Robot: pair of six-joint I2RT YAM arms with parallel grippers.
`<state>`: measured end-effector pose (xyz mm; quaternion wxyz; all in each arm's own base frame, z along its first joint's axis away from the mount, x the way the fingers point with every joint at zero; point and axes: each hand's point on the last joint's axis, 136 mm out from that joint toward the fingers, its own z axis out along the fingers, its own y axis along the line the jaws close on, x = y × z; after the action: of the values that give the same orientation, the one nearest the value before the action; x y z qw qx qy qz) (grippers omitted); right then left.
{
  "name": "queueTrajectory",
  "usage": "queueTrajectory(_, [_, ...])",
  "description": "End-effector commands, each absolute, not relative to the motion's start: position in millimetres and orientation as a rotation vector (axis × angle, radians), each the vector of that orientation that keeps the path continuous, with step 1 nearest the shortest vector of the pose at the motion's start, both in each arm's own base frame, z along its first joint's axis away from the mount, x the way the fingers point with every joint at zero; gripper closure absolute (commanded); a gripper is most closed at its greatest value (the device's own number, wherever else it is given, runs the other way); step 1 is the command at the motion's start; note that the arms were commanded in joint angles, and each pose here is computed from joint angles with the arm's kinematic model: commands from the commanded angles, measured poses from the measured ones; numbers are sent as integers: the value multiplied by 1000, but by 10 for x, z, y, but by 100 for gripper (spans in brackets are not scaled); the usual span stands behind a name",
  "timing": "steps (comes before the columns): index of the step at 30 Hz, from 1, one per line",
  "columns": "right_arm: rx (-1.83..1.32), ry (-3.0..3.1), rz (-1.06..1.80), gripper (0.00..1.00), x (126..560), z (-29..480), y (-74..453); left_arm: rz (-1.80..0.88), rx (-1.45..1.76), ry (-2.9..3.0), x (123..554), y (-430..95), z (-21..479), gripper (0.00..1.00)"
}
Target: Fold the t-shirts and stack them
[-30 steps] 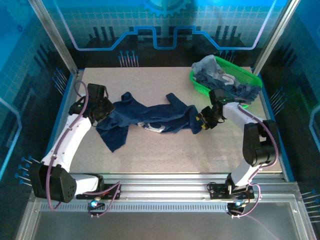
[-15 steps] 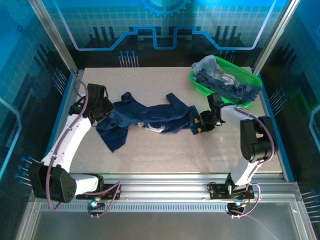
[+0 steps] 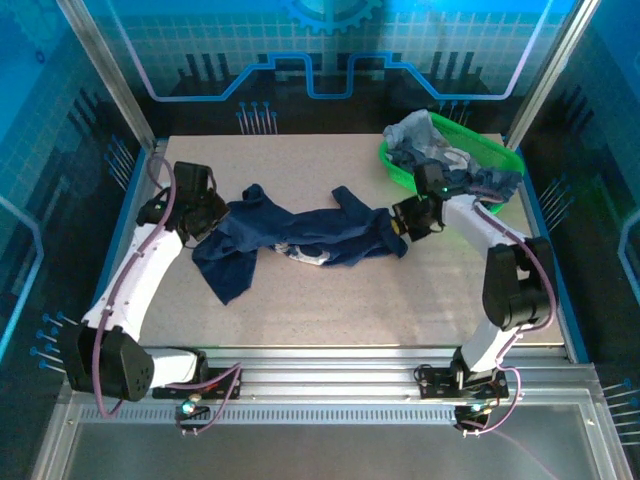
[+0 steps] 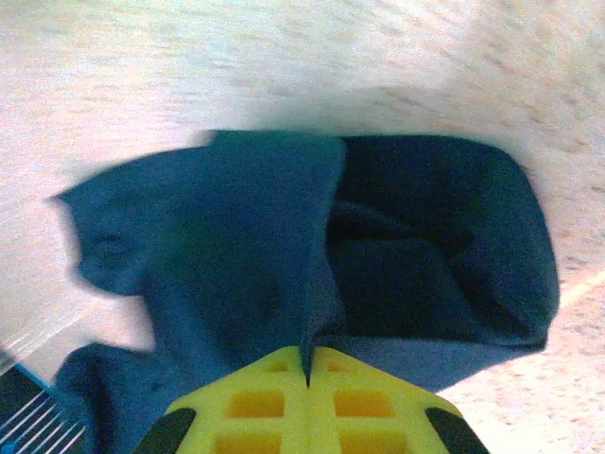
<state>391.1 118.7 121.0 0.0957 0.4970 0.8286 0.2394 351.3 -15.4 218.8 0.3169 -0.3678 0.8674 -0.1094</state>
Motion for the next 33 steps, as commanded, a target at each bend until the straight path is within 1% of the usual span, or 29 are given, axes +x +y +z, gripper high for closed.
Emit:
queueTrajectory(1, [1206, 2400, 635, 100, 4014, 1843, 1060, -392, -956, 2151, 3825, -156, 2735, 100])
queueTrajectory(5, [970, 2327, 606, 100, 4163, 2516, 1009, -447, -929, 2005, 4090, -99, 3390, 100])
queueTrajectory(9, [790, 2222, 574, 100, 4146, 3123, 929, -470, -906, 1857, 4127, -5, 3995, 100])
queueTrajectory(12, [661, 2097, 567, 100, 3992, 3604, 867, -471, -882, 1714, 3959, 94, 4463, 100])
queueTrajectory(16, [508, 1943, 572, 100, 3610, 4171, 814, -464, -847, 1501, 3544, 252, 5029, 100])
queueTrajectory(20, [470, 1868, 592, 100, 3272, 4485, 733, -443, -795, 1361, 3174, 349, 5496, 100])
queueTrajectory(24, [465, 1818, 633, 100, 3191, 4706, 725, -441, -769, 1307, 3061, 370, 5769, 100])
queueTrajectory(26, [464, 1815, 675, 100, 3296, 4767, 794, -447, -763, 1324, 3167, 342, 5791, 100])
queueTrajectory(28, [464, 1823, 714, 100, 3496, 4779, 890, -456, -770, 1358, 3369, 319, 5742, 100])
queueTrajectory(30, [452, 1846, 763, 100, 3774, 4760, 1025, -479, -780, 1425, 3706, 294, 5605, 100])
queueTrajectory(33, [425, 1871, 843, 100, 4279, 4719, 1258, -581, -807, 1534, 4338, 278, 5339, 100])
